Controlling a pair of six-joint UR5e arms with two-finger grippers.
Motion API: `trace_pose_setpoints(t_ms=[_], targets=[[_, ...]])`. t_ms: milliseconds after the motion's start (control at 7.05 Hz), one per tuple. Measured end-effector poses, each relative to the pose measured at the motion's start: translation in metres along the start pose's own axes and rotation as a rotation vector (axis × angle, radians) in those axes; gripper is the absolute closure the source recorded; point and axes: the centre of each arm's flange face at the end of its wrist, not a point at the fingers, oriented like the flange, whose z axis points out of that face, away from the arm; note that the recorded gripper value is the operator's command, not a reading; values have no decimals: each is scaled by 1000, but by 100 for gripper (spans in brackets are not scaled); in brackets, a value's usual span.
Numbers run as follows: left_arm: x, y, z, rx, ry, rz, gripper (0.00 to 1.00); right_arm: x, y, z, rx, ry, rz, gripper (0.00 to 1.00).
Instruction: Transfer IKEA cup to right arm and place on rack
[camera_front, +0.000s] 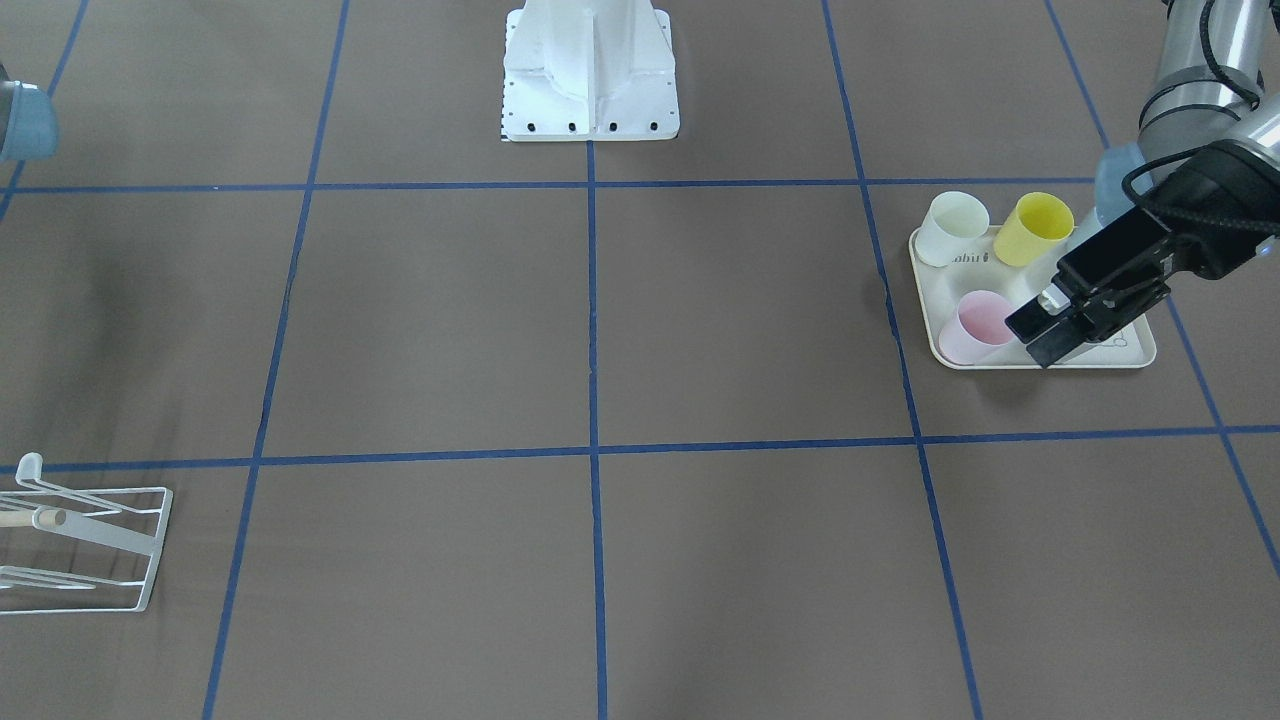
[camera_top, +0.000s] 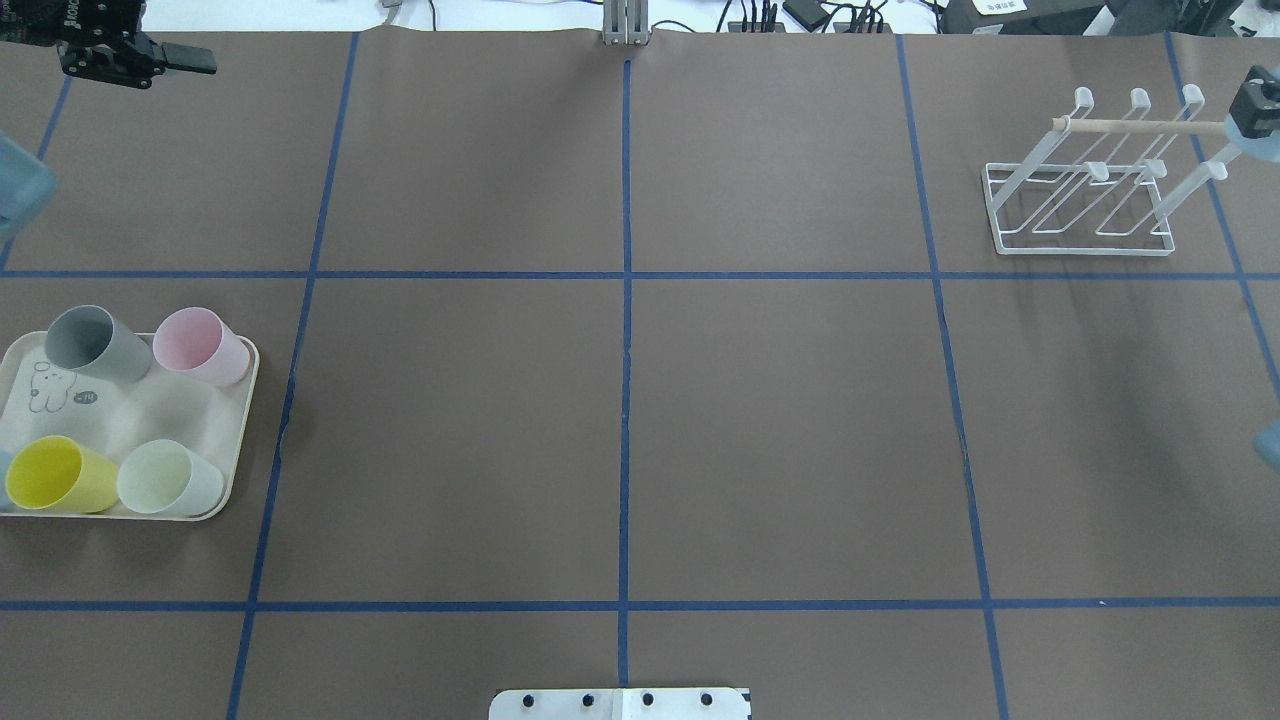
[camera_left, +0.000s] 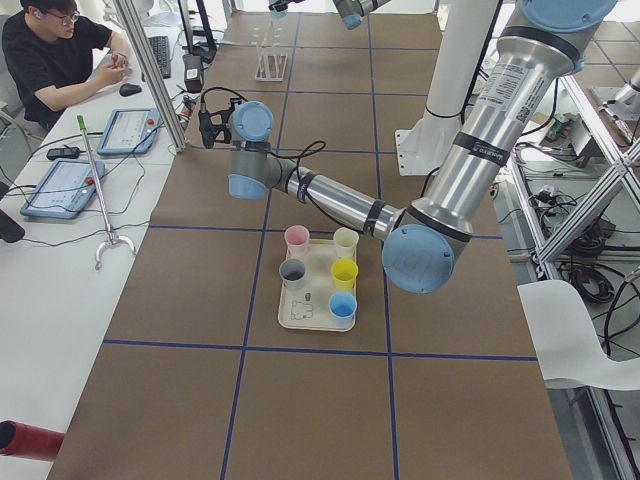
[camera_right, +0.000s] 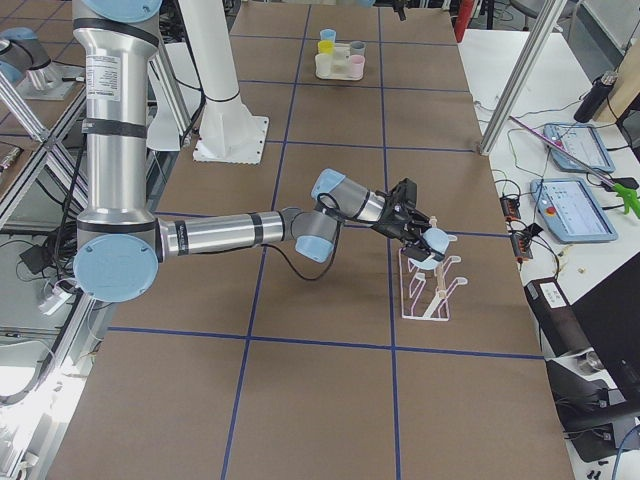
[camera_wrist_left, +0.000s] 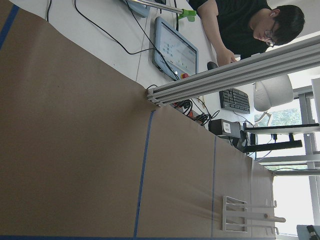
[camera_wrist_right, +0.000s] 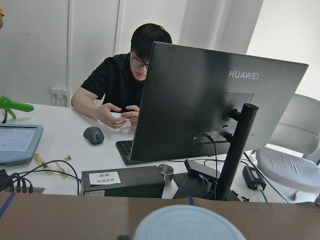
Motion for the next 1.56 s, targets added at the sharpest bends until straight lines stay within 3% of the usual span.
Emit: trace_pose_setpoints(t_ms=[709, 851, 1134, 1276, 1559], targets=[[-5, 0, -1, 2, -5, -6, 2, 1, 48, 41, 12, -2, -11, 100], [-8, 0, -2, 1, -9, -9, 2, 0, 49, 42, 14, -2, -11, 94], [-12, 2, -4, -1, -12, -8, 2, -2, 52, 42, 18, -1, -15, 12], [-12, 3, -4, -1, -11, -7, 2, -2, 54, 42, 16, -1, -17, 0], [-13, 3, -4, -1, -12, -8, 2, 0, 58, 40, 15, -4, -20, 0]])
